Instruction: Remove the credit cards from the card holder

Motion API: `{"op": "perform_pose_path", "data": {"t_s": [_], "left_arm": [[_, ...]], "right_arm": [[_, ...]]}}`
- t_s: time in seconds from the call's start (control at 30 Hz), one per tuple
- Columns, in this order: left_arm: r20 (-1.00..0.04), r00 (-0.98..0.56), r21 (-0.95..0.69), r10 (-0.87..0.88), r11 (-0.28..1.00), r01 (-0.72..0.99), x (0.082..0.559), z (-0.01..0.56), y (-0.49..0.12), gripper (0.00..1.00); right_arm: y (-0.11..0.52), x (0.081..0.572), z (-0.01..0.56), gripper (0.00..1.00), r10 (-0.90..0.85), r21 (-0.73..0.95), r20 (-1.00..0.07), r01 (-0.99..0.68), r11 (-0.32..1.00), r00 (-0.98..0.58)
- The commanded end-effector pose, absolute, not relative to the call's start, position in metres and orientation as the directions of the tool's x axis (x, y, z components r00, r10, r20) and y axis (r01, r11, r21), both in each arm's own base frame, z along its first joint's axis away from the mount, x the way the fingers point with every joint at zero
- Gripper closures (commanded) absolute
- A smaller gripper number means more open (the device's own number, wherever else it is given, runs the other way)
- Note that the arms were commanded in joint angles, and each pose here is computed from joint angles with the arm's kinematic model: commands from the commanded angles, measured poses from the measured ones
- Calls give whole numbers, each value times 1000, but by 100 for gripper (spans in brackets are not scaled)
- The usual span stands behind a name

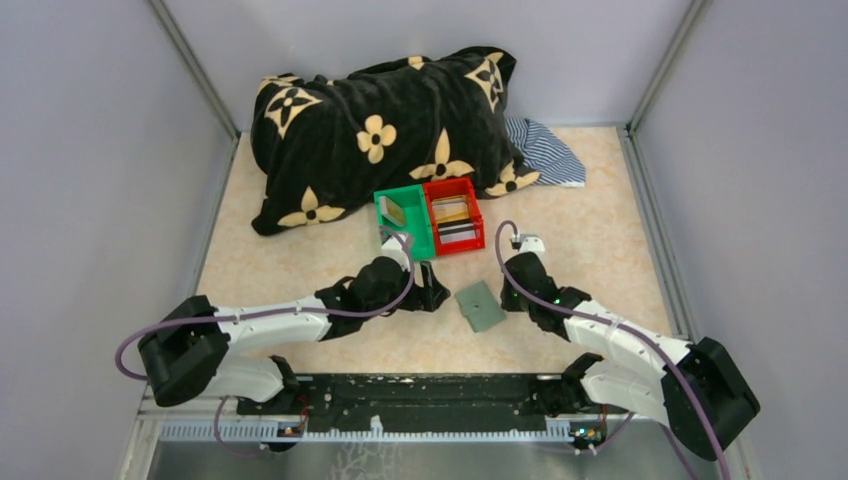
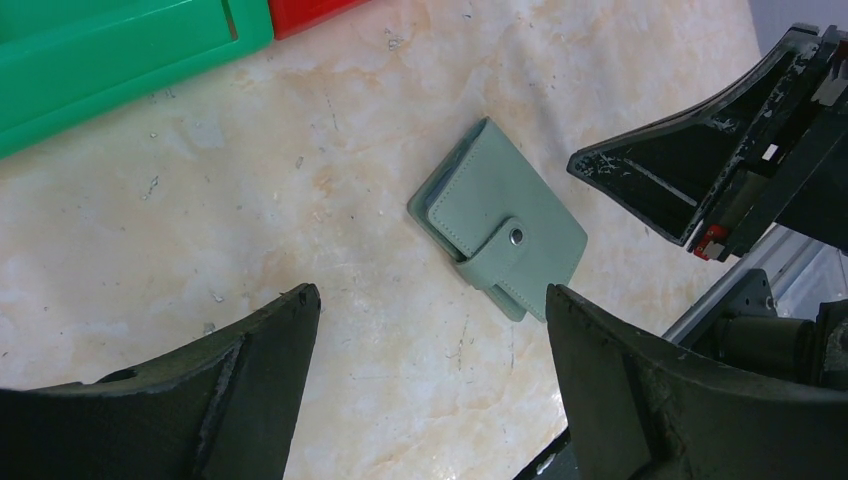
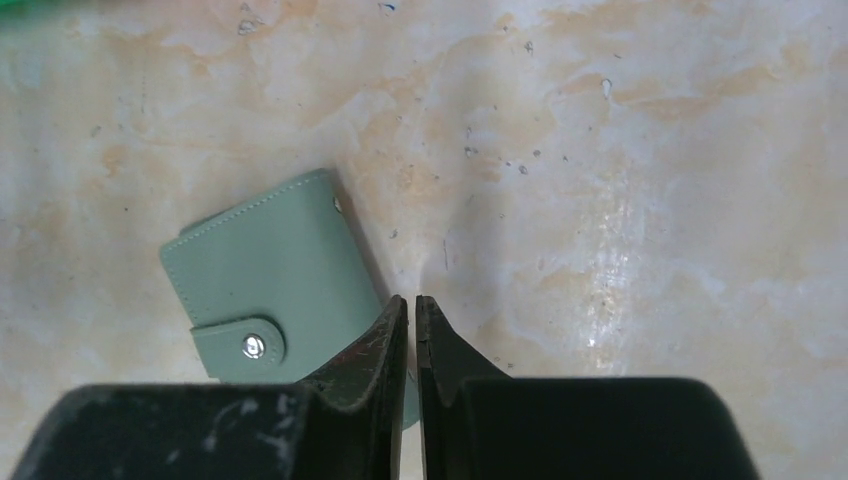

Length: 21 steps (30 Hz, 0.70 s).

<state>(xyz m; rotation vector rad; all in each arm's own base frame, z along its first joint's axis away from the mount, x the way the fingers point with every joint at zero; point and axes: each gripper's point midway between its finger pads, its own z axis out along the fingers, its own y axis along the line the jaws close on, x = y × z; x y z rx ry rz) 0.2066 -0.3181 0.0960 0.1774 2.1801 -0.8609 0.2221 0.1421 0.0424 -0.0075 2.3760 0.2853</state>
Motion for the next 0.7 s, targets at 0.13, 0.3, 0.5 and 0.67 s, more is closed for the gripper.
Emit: {"op": "perform_pose_path", "data": {"t_s": [0.13, 0.3, 0.5, 0.67], "left_arm": [[-716, -678, -546, -166, 738, 397, 208, 111, -327, 11], [-708, -687, -542, -163, 749, 380, 206, 102, -322, 11], [-719, -668, -534, -193, 769, 353, 205, 104, -305, 9], [-716, -675, -530, -178, 767, 361, 202, 107, -305, 8]], "right_arm": [[136, 210, 38, 98, 64, 201, -675, -100, 974, -735], [140, 194, 24, 100, 38, 230, -632, -141, 963, -774], [153, 182, 25, 100, 61, 321, -625, -184, 929, -778], [163, 184, 36, 100, 71, 360, -638, -215, 908, -767]]}}
